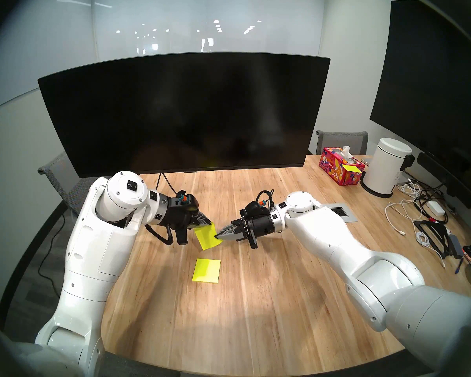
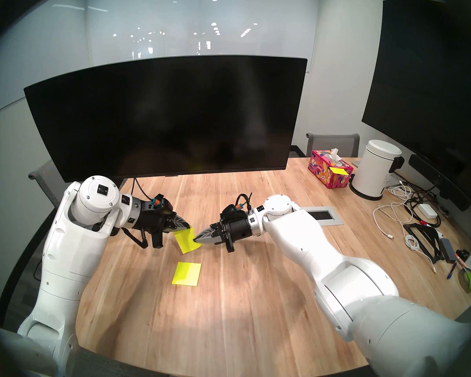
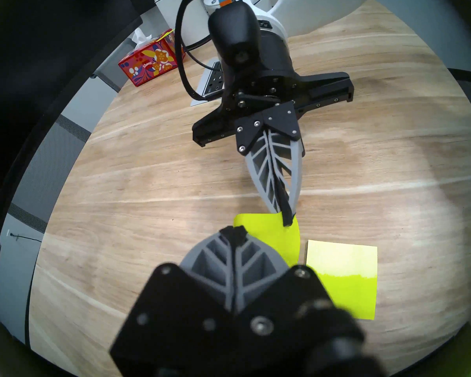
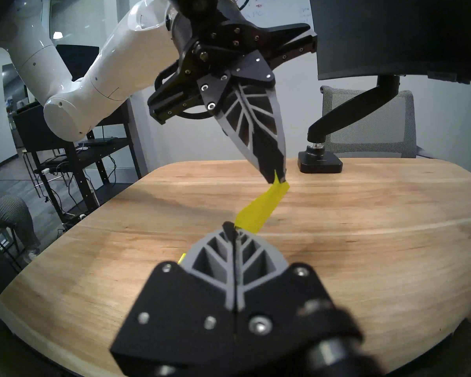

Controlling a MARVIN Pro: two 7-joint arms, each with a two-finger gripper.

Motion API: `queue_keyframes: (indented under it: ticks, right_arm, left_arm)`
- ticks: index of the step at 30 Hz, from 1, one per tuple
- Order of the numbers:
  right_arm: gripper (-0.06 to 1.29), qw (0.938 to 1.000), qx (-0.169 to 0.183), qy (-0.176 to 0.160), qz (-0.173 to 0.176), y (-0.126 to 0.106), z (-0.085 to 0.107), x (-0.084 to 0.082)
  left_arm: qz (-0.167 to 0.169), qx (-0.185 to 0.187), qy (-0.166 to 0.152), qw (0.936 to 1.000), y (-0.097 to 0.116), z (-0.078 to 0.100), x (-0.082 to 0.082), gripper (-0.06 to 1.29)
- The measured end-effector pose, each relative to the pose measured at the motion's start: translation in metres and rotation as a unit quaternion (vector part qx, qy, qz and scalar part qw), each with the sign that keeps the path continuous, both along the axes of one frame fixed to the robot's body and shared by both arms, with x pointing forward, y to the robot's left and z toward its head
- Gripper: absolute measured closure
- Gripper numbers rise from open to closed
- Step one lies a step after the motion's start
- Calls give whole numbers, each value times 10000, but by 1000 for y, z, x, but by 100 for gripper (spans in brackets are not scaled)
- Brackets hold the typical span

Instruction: Peel one sticky note off the pad and stick it onto the monitor, then press it flat

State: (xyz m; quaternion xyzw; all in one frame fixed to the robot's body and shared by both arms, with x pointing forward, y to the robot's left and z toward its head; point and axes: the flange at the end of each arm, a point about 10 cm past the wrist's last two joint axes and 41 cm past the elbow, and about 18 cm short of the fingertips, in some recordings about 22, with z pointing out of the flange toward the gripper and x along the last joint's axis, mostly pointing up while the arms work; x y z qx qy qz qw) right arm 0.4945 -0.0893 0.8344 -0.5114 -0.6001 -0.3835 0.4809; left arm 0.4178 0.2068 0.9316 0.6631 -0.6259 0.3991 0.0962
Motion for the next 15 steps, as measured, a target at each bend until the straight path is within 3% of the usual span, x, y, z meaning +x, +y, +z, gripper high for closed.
queue_keyframes:
  ticks: [3,9,10,12,13,15]
  right_arm:
    - [125,10000,5,-26,11,1,2,0]
    - [125,10000,-1,-30,-36,-1,3,1]
    - [125,10000,-14,-24,-66,-3,2,1]
    - [125,10000,-22,-17,-93,-4,1,1]
    - [125,9999,-32,-11,-121,-5,0,1]
    - [125,9999,-42,-5,-149,-6,0,1]
  left_arm:
    - [18,-23,5,10000,0,1,0,125]
    - [39,-73,25,10000,1,3,0,120]
    - [51,-87,21,9999,1,4,1,93]
    - [63,-97,18,9999,2,5,1,72]
    - [77,-109,16,9999,2,5,1,43]
    - [93,-122,17,9999,2,6,1,5]
